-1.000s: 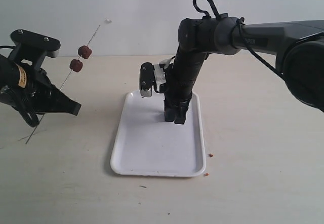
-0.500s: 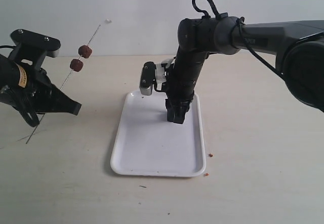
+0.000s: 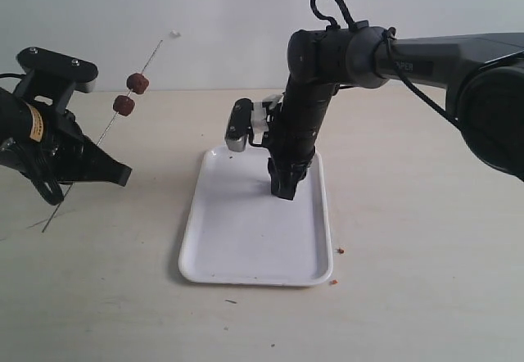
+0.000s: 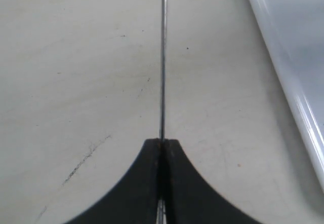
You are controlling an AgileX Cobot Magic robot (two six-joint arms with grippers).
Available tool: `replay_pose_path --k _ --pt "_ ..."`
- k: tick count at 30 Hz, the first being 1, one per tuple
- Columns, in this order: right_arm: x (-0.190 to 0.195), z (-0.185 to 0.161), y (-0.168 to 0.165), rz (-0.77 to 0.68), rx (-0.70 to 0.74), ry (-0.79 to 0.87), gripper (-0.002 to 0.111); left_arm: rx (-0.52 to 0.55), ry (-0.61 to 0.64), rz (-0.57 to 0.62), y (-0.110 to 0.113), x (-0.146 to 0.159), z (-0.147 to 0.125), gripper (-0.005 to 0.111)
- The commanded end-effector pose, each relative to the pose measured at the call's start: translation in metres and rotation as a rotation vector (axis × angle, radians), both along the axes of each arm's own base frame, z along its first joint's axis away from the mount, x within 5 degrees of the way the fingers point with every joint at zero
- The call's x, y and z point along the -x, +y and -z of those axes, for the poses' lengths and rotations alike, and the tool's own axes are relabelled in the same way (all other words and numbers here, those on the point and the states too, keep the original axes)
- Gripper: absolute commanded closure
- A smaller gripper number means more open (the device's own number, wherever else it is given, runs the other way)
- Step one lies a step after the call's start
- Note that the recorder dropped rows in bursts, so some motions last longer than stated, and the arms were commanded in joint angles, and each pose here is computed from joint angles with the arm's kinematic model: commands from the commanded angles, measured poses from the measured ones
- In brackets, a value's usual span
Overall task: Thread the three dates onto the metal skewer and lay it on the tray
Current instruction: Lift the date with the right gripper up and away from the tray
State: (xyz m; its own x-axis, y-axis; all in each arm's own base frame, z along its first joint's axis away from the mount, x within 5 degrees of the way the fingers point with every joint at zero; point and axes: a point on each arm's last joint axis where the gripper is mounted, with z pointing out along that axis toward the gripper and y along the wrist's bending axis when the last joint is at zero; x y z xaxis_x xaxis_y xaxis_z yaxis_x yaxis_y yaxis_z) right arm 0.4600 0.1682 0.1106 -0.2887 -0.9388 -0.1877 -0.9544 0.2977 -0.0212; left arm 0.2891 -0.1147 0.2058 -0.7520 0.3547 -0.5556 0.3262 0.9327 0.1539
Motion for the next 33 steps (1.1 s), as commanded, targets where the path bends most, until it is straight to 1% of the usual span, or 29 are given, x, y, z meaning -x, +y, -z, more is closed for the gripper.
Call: replay_pose_path --k 1,4,7,16,19,22,25,33 --pt "0.002 0.001 0.000 0.032 0.010 0.022 0.091 0.010 -0.020 0.006 -0.001 -0.002 -0.003 0.107" --pt "0.002 -0.005 0.002 0.063 -0.017 0.029 0.091 0.010 -0.020 0.006 -0.001 -0.002 -0.003 0.107" --pt "0.004 -0.020 0.004 0.090 -0.053 0.029 0.091 0.010 -0.020 0.006 -0.001 -0.002 -0.003 0.107" --pt "0.017 -0.062 0.008 0.096 -0.140 0.077 0.091 -0.006 -0.001 -0.005 0.001 -0.001 -0.002 0.107" --pt "0.020 -0.070 0.007 0.101 -0.170 0.107 0.091 -0.014 0.008 -0.009 0.002 0.000 -0.001 0.107" --pt "0.017 -0.073 0.000 0.138 -0.223 0.121 0.091 -0.016 0.011 -0.010 0.002 0.000 -0.001 0.107" --pt "0.012 -0.077 -0.009 0.205 -0.327 0.150 0.091 -0.021 0.022 -0.010 0.003 0.003 0.002 0.107" --pt "-0.007 -0.096 -0.045 0.439 -0.691 0.228 0.091 -0.044 0.061 -0.016 0.007 0.009 0.010 0.107"
